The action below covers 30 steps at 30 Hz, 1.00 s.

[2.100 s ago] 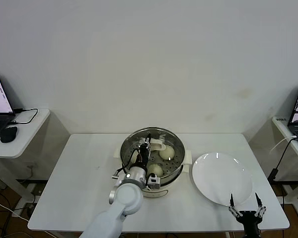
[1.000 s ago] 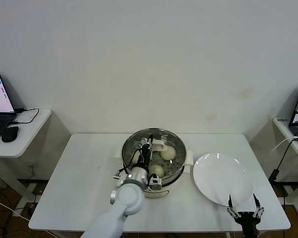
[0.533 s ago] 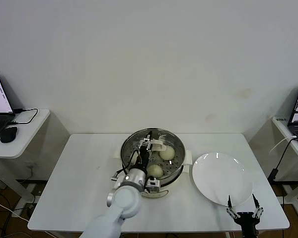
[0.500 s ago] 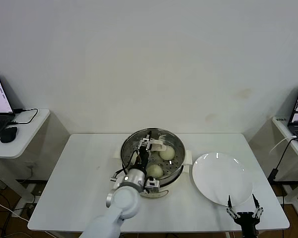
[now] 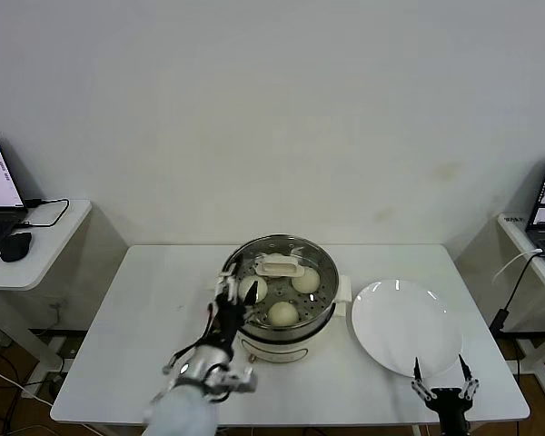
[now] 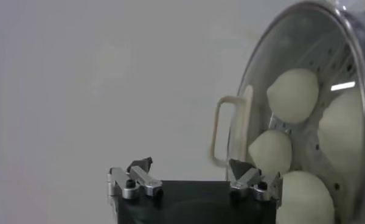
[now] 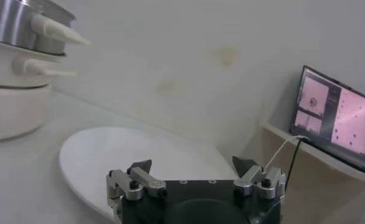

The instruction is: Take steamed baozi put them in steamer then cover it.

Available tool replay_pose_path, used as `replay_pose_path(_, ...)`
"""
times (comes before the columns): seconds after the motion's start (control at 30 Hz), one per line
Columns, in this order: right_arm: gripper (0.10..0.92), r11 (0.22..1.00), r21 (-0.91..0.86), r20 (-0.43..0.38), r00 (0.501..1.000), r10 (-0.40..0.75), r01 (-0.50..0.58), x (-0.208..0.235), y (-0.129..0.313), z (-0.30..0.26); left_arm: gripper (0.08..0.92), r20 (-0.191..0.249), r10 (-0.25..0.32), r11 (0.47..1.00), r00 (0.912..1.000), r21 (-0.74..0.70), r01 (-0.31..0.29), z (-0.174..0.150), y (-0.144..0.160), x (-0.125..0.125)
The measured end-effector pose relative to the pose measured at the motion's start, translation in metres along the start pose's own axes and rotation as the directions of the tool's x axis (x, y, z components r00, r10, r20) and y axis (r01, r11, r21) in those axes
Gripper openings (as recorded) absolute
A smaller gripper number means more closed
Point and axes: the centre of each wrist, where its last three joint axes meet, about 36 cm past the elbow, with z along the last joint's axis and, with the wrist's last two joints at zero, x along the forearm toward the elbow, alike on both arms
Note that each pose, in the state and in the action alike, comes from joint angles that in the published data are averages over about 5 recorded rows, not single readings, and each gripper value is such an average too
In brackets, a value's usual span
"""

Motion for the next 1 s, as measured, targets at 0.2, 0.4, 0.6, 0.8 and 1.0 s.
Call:
replay_pose_path(0.2,0.823,0.999,-0.041,0.030,0.999,-0.017,0.018,0.002,0.002,-0.002,0.823,-0.036,-0.026,0.946,0.9990,0.321,0.036,0.041,0.001,0.042)
replay_pose_path(0.4,0.823,0.996,-0.068,0.047,0.997,-0.056,0.059,0.006,0.001,-0.006,0.823,-0.152,-0.007,0.772,0.9883,0.628,0.102,0.079,-0.012,0.084)
replay_pose_path(0.6,0.823,0.992,-0.084,0.060,0.994,-0.090,0.095,0.013,0.002,-0.009,0.823,-0.227,0.029,0.561,0.9735,0.810,0.172,0.094,-0.029,0.120)
replay_pose_path(0.8,0.823,0.989,-0.095,0.072,0.992,-0.104,0.111,0.016,0.005,-0.013,0.823,-0.259,0.038,0.419,0.9651,0.881,0.220,0.095,-0.038,0.141)
replay_pose_path(1.0,0.823,0.986,-0.113,0.073,0.991,-0.116,0.124,0.019,0.011,-0.015,0.823,-0.284,0.040,0.351,0.9579,0.902,0.253,0.097,-0.041,0.151)
